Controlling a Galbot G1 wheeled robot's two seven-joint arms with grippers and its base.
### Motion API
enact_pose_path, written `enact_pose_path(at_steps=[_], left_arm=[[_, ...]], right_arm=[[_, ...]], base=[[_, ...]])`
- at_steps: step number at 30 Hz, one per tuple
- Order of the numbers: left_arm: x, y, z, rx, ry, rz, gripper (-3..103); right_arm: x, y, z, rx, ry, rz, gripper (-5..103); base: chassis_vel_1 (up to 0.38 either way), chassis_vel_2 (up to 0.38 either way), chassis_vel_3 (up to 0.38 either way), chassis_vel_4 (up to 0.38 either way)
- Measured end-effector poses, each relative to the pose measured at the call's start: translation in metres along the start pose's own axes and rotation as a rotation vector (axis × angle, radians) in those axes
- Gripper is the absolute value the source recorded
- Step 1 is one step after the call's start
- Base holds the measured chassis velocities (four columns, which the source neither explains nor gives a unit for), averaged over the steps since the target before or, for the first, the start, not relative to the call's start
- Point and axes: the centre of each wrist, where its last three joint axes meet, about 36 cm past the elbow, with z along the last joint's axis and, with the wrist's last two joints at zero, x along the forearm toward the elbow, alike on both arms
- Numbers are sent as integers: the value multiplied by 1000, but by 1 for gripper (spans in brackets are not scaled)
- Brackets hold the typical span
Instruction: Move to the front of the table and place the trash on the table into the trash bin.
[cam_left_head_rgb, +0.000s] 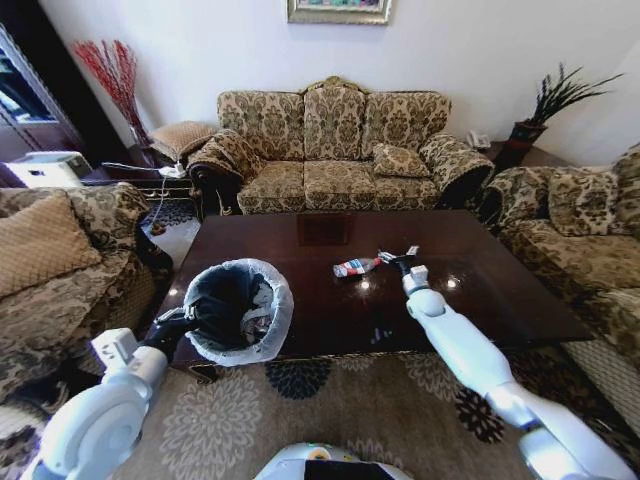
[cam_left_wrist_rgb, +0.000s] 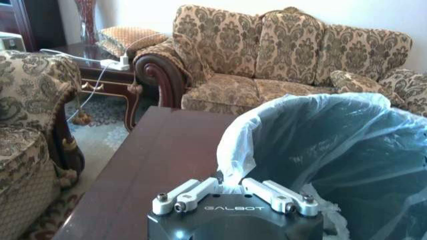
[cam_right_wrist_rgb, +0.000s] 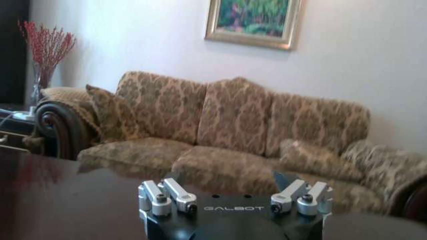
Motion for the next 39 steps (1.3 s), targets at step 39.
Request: enact_pose_path(at_steps=[39], left_arm=[[0, 2, 2, -22, 21, 2, 0]], right_arm=[[-73, 65, 14, -451, 264, 96, 100]], base=[[0, 0, 0, 0]])
